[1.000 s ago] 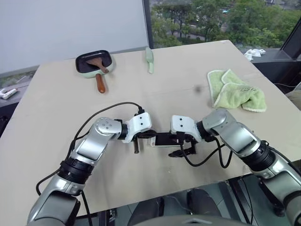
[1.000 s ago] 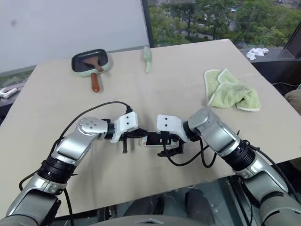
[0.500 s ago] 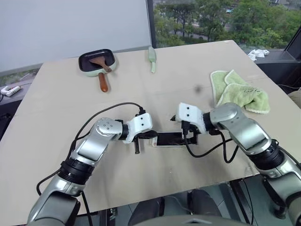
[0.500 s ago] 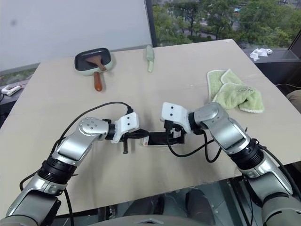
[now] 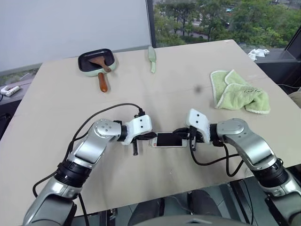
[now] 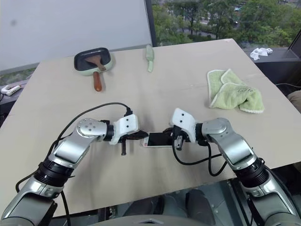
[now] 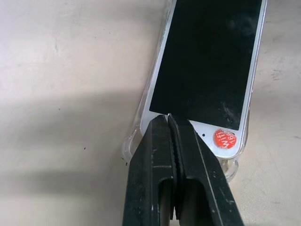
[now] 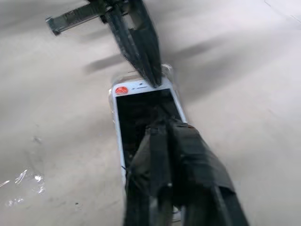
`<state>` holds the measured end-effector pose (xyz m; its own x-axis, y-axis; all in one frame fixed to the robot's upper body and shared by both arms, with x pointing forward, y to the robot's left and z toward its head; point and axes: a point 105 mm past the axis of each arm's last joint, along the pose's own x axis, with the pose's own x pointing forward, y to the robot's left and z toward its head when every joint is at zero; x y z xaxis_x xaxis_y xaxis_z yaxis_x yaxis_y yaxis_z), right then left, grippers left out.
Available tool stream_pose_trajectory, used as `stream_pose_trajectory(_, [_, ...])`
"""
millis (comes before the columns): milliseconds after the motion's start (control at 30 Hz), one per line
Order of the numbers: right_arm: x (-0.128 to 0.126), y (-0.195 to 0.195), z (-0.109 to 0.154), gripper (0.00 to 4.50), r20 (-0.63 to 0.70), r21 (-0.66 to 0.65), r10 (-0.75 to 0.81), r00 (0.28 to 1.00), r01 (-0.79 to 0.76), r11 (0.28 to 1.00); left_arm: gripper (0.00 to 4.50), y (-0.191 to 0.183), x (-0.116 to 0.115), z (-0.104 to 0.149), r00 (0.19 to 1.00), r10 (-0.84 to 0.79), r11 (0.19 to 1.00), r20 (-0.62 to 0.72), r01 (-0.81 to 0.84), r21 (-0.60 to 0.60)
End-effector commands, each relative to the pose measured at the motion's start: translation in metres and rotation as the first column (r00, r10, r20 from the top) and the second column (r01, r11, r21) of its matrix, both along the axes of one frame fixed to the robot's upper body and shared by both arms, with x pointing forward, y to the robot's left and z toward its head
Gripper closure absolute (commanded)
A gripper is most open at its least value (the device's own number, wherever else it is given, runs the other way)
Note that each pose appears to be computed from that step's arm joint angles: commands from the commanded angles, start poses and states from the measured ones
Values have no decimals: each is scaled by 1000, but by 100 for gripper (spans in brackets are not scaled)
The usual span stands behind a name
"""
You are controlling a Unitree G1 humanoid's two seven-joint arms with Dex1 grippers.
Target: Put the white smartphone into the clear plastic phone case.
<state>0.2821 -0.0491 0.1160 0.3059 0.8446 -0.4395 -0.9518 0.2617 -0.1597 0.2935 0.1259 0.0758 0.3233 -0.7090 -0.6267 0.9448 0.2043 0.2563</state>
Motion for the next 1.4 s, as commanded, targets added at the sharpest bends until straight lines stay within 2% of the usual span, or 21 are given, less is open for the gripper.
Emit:
stream_pose_trajectory(33, [-3,5,22,447,65,73,6,998,-11,997,450,19,-28,-55,980,63,991,-187,-38,132])
stream_pose_trajectory(200, [-4,3,28,447,72,97,-11,997,4,995,450,14,-25,-43,984,85,996,-158,-78,47])
stream_pose_trajectory(467, [0,-3,31,447,77,115,-43,996,34,993,450,5,-30,-29,977,77,981,-200,-109,-157])
stream_pose_trajectory(633, [1,-10,29,447,78,96,-59,995,52,994,450,10,-30,-29,979,79,983,-188,-108,-150])
stream_pose_trajectory(833, [2,-12,28,447,77,93,-71,994,64,994,450,1,-29,-15,986,34,968,-163,-73,-238])
stream_pose_trajectory(1067, [2,-16,27,447,73,89,-92,993,85,992,450,0,-39,-23,980,-11,976,-198,-32,-215])
stream_pose_trajectory(1200, [2,-20,25,447,69,82,-103,992,98,992,450,5,-37,-31,981,0,986,-195,-33,-165])
stream_pose_trajectory(1400, [1,-27,23,447,54,71,-126,991,122,990,450,6,-35,-32,983,1,987,-183,-31,-158])
